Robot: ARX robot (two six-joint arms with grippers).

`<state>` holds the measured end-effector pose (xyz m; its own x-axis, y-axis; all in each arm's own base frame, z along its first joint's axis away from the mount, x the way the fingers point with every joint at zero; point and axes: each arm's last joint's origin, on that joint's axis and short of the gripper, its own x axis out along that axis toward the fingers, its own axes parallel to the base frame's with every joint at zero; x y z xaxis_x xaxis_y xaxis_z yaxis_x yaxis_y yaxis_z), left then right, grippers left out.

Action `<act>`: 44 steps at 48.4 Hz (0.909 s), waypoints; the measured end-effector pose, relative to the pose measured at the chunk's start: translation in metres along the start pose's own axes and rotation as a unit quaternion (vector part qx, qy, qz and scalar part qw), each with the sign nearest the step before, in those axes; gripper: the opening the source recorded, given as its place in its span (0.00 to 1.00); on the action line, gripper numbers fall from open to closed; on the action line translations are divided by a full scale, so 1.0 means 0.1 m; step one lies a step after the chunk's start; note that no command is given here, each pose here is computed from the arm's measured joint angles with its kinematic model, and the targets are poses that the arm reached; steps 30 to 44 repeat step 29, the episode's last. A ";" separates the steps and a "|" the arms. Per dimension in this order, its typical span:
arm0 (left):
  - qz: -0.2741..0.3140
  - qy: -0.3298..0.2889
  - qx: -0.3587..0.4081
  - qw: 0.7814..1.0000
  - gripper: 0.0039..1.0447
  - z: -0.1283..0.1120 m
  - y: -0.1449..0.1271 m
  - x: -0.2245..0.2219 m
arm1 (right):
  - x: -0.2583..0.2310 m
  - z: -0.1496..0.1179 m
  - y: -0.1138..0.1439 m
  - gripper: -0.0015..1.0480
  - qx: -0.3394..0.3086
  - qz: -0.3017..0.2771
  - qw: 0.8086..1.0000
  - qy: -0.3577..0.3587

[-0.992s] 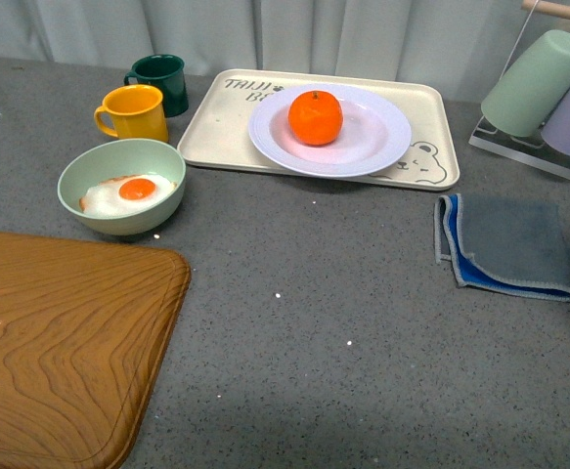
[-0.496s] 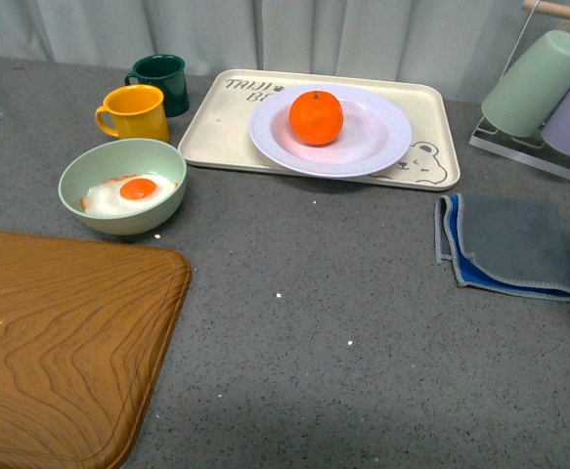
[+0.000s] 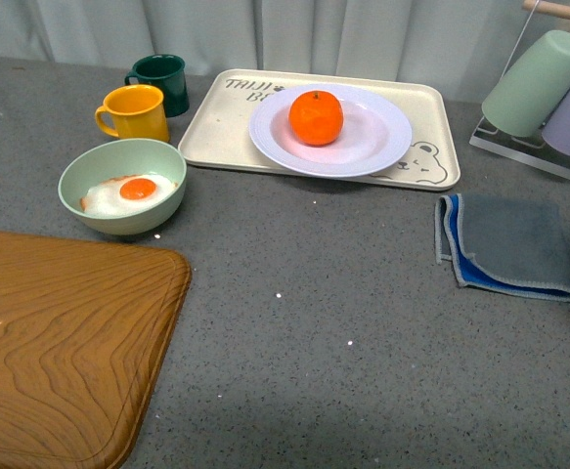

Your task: Place orange and plate with both arms

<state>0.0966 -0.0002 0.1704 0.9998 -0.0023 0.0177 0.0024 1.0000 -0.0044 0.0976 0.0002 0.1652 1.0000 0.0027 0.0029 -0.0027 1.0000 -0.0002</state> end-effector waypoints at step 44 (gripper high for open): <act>0.000 0.000 0.000 1.000 0.94 0.00 0.00 0.00 | 0.00 0.00 0.00 0.91 0.000 0.000 1.000 0.000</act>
